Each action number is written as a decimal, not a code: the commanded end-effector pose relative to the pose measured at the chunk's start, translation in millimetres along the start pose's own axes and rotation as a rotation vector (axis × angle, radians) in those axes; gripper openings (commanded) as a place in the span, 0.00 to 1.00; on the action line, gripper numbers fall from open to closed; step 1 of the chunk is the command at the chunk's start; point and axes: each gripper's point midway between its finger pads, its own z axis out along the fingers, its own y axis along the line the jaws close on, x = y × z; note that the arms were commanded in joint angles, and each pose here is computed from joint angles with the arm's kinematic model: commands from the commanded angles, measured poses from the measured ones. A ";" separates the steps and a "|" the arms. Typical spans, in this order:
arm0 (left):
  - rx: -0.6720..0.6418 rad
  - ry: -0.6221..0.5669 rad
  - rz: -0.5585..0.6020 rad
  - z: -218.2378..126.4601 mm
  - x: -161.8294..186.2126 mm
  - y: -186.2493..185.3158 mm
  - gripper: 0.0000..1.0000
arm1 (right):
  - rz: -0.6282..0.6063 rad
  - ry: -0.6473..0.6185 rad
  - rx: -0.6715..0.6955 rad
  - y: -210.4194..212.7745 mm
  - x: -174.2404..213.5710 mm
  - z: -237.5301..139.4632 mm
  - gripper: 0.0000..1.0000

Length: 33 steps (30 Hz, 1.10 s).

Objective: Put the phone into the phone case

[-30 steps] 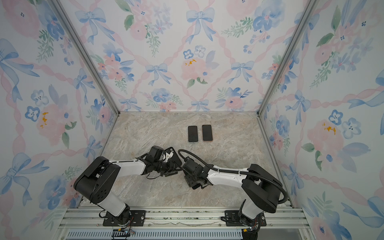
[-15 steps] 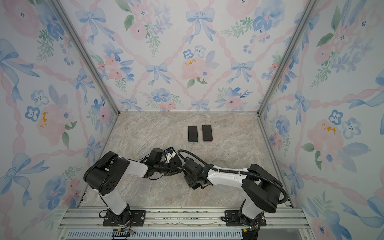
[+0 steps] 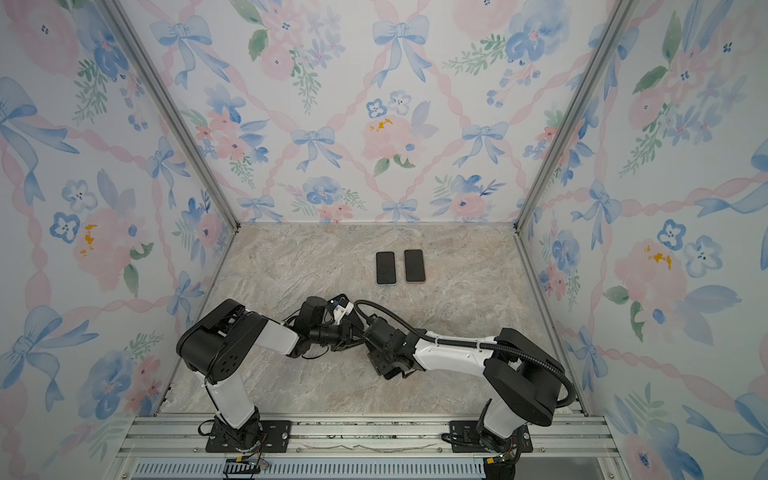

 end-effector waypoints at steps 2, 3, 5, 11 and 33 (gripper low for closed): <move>0.015 0.009 -0.002 -1.0 6.5 -0.2 0.16 | -0.018 -0.023 -0.012 8.1 -10.8 -4.7 0.58; 0.012 0.006 -0.014 -1.6 6.5 1.7 0.12 | -0.020 -0.017 -0.004 7.5 -10.7 -4.8 0.59; 0.017 0.013 -0.029 -2.0 7.4 3.6 0.10 | -0.028 -0.003 0.010 6.4 -9.6 -4.2 0.62; 0.036 0.011 -0.034 -3.5 7.7 0.6 0.04 | -0.052 0.001 0.055 6.7 -10.6 -10.1 0.80; 0.229 -0.130 -0.053 -30.2 -41.8 -67.7 0.00 | 0.442 -0.351 -0.193 12.2 -67.2 -150.8 0.88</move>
